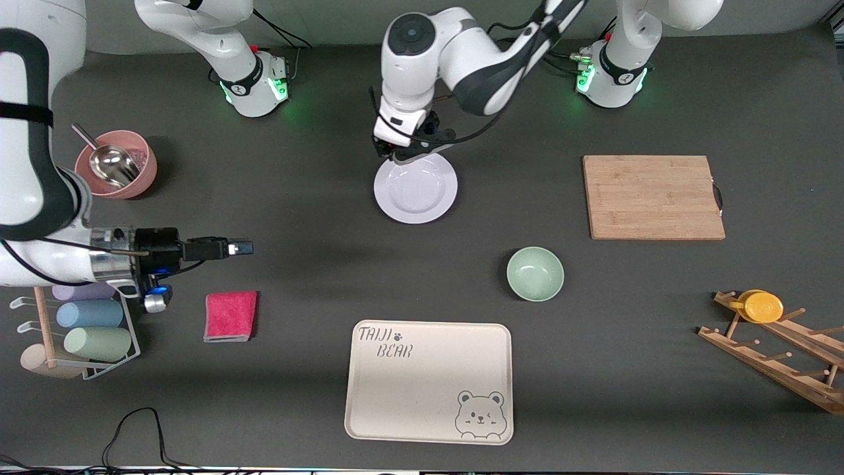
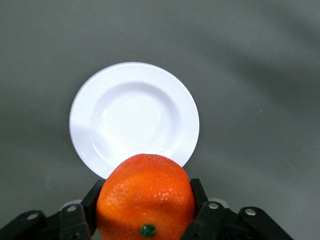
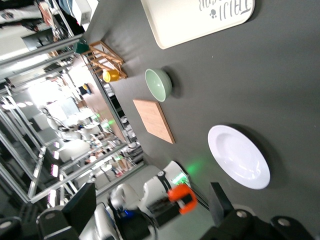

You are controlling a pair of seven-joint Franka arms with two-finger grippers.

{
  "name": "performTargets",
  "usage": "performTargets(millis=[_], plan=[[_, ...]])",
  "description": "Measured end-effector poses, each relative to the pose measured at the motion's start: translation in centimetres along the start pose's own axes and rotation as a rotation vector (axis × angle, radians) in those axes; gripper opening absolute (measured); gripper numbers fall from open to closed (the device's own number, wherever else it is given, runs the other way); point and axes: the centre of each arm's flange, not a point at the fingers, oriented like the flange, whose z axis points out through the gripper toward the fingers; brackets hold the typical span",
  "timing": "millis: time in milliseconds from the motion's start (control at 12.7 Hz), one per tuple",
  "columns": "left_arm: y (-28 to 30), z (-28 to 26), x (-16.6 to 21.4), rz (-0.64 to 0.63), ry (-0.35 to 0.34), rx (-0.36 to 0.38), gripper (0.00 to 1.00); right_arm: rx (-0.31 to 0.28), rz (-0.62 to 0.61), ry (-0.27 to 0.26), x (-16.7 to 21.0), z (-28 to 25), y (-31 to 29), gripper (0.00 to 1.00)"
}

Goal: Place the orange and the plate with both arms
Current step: 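Carry the orange with the left gripper over the white plate, then lower the orange onto the white plate and open the left gripper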

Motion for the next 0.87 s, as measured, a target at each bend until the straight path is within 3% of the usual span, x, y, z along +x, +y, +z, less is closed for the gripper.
performTargets(millis=[237,473,867], plan=[[0.6,5.5,-2.3,0.021,0.065,0.071,0.72,0.035,0.004,0.009,0.6,0.0,4.5,1.0],[0.2,10.6,-0.4,0.023,0.122,0.134,0.72,0.107,0.019,0.04,0.4,-0.4,9.7,1.0],[-0.1,15.1,2.1,-0.002,0.13,0.144,0.72,0.172,0.011,0.142,-0.7,2.6,18.4,1.0]])
